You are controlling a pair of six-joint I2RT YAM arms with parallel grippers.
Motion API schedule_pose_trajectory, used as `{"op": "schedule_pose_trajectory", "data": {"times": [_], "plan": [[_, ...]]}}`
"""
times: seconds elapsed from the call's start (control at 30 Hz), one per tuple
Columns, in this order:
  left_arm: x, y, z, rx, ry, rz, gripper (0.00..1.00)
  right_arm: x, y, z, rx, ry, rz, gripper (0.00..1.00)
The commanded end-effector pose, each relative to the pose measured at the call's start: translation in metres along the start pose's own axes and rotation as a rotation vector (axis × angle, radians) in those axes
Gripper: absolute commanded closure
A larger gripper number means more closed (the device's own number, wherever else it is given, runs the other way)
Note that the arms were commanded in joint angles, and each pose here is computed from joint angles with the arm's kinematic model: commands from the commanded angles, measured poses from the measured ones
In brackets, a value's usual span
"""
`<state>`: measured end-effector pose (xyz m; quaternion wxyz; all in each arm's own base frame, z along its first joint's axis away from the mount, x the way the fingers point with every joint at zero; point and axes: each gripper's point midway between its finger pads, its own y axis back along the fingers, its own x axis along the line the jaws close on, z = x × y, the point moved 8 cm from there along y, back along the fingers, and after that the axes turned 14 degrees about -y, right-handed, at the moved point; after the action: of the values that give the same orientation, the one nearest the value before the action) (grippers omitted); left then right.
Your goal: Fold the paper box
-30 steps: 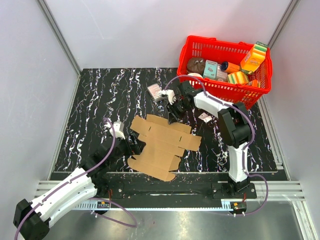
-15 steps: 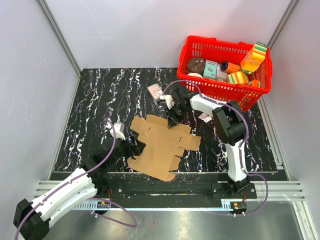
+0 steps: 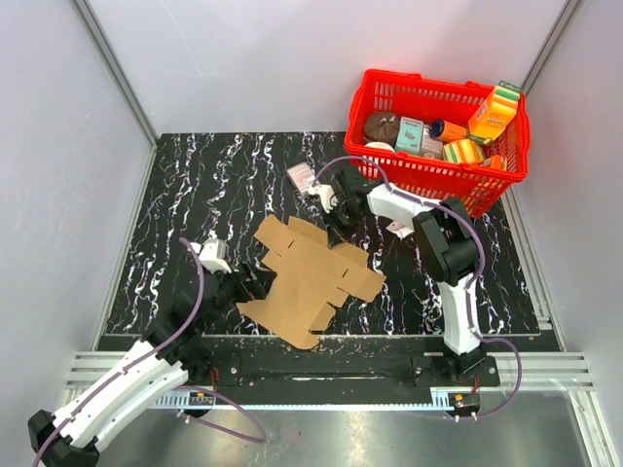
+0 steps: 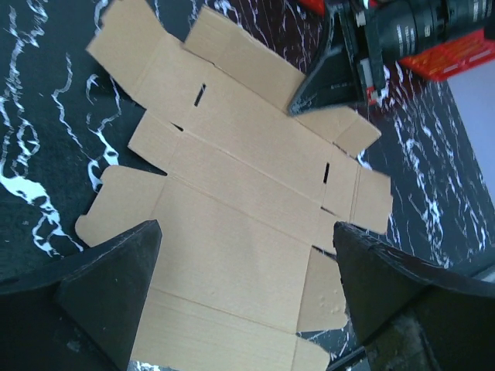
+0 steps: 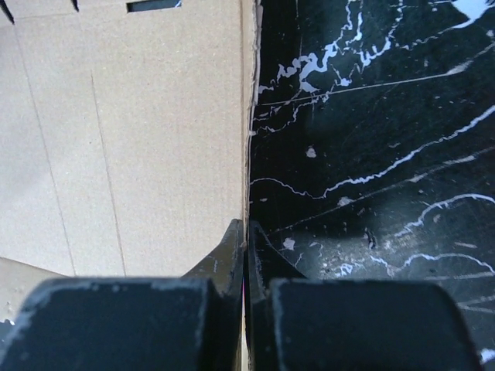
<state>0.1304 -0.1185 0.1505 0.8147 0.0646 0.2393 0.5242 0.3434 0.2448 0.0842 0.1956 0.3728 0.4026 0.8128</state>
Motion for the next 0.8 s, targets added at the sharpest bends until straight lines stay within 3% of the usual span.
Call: {"op": "schedule_pose_trajectory", "data": {"times": [0.0, 0.2, 0.57, 0.77], "plan": [[0.001, 0.013, 0.036, -0.153, 0.023, 0.067, 0.01, 0.020, 0.034, 0.022, -0.121, 0.024, -0.082, 1.00], [0.000, 0.017, 0.060, -0.197, 0.024, 0.132, 0.01, 0.033, 0.053, 0.019, -0.198, -0.021, -0.137, 1.00], [-0.005, 0.007, 0.063, -0.191, 0.102, 0.146, 0.04, 0.022, 0.072, 0.008, -0.372, -0.305, -0.436, 1.00], [-0.003, 0.010, 0.059, -0.174, 0.112, 0.151, 0.05, 0.019, 0.071, 0.014, -0.392, -0.432, -0.480, 1.00]]}}
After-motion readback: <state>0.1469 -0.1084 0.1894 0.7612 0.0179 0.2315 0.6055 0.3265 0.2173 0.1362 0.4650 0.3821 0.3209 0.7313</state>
